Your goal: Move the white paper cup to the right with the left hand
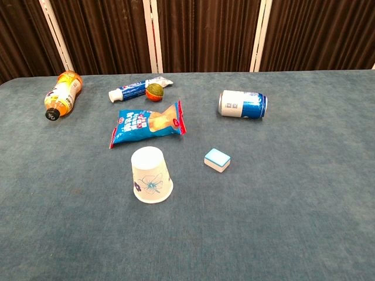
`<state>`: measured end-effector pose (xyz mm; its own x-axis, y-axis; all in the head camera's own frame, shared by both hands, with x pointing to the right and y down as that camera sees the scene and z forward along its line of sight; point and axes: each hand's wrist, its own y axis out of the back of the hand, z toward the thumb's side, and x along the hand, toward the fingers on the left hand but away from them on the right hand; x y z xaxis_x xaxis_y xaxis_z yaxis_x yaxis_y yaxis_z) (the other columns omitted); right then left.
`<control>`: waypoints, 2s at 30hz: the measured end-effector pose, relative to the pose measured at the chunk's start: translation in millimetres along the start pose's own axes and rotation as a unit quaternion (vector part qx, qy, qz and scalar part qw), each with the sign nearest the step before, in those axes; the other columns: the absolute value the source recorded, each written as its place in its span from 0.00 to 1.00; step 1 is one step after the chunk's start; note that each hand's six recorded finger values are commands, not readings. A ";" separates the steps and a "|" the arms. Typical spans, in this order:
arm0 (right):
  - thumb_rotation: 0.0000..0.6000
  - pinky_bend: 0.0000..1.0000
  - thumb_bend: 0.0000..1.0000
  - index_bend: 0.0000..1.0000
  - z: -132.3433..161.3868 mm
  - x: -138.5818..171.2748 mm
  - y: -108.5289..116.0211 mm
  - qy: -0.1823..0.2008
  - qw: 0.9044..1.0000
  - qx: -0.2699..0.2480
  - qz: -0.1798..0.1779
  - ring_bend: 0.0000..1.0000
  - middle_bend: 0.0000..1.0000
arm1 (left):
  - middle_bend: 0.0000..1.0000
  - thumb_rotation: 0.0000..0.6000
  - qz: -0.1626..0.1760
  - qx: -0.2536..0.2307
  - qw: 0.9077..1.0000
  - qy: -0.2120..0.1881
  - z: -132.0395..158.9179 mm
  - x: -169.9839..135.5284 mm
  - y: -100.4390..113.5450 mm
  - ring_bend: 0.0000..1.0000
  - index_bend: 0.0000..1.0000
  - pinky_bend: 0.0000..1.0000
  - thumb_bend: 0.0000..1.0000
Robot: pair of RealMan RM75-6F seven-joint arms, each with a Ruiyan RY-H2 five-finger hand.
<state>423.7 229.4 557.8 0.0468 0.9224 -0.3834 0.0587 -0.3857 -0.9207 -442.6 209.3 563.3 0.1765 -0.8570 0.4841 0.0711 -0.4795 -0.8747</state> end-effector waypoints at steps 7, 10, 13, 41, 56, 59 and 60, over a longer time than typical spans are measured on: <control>1.00 0.09 0.24 0.00 0.2 -0.4 -1.1 0.000 1.000 -0.002 0.003 0.00 0.00 | 0.15 1.00 -0.021 0.001 0.994 -0.109 63.1 46.8 13.9 0.09 0.04 0.23 0.07; 1.00 0.09 0.24 0.00 -0.8 0.4 -1.2 -0.002 1.000 -0.004 0.005 0.00 0.00 | 0.15 1.00 -0.027 0.006 0.988 -0.151 93.3 69.0 21.7 0.10 0.05 0.24 0.08; 1.00 0.09 0.24 0.00 -1.9 0.8 -0.4 -0.002 1.000 -0.006 0.005 0.00 0.00 | 0.15 1.00 -0.028 0.020 0.982 -0.186 122.2 88.0 27.8 0.13 0.05 0.27 0.08; 1.00 0.09 0.24 0.00 -4.1 0.5 1.6 -0.003 1.000 -0.024 0.007 0.00 0.00 | 0.22 1.00 -0.109 0.057 0.955 -0.271 259.8 130.0 -2.6 0.15 0.12 0.27 0.10; 1.00 0.09 0.24 0.00 -3.8 -0.5 1.5 -0.003 0.999 -0.034 0.011 0.00 0.00 | 0.23 1.00 -0.131 0.081 0.953 -0.260 275.6 137.5 -30.2 0.15 0.15 0.27 0.12; 1.00 0.09 0.24 0.00 -3.9 -0.6 1.4 -0.003 0.999 -0.034 0.012 0.00 0.00 | 0.25 1.00 -0.133 0.082 0.953 -0.259 277.7 138.3 -33.1 0.16 0.16 0.27 0.14; 1.00 0.09 0.24 0.00 -4.0 -0.5 1.4 -0.003 0.999 -0.035 0.012 0.00 0.00 | 0.26 1.00 -0.133 0.082 0.953 -0.259 278.5 138.1 -34.0 0.17 0.17 0.29 0.15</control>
<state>427.7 228.4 557.0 0.0431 0.9130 -0.4056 0.1266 -0.4077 -0.9043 -147.2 159.8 653.3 0.5889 -0.4798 0.6503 0.3262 -0.5951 -0.7345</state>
